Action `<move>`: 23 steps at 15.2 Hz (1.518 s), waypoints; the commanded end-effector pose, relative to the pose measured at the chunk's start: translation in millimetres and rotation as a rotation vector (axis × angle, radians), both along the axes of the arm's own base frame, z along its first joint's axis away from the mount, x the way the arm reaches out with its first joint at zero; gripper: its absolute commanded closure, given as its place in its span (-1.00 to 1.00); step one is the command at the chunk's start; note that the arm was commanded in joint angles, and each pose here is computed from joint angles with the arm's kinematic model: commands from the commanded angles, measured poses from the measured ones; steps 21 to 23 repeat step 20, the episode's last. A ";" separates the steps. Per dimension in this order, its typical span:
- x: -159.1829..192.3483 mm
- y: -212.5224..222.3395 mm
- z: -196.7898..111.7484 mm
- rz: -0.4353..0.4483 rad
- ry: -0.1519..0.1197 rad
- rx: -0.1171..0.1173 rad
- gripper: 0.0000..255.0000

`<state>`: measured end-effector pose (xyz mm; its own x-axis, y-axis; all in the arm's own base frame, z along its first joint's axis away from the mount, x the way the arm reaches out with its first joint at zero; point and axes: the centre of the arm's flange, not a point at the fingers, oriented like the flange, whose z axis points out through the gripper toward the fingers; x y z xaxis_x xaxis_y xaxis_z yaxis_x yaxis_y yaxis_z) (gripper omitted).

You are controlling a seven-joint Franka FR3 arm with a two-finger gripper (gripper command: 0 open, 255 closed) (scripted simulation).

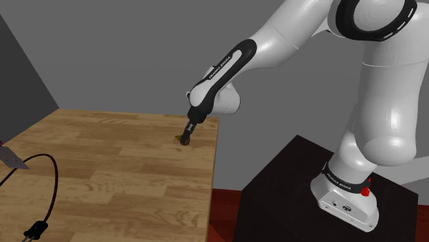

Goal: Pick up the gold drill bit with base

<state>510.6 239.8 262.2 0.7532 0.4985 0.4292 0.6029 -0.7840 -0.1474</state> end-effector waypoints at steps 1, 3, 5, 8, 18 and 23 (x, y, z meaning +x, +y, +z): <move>-0.2 0.1 -0.2 0.000 0.001 0.000 1.00; -0.2 0.7 -0.5 0.000 0.001 0.000 1.00; -0.2 0.7 10.1 0.000 0.001 0.000 1.00; -0.2 0.7 25.9 0.000 0.001 0.000 1.00; -0.2 0.7 78.7 0.000 0.001 0.000 1.00; -0.2 0.6 79.5 0.000 0.001 0.000 1.00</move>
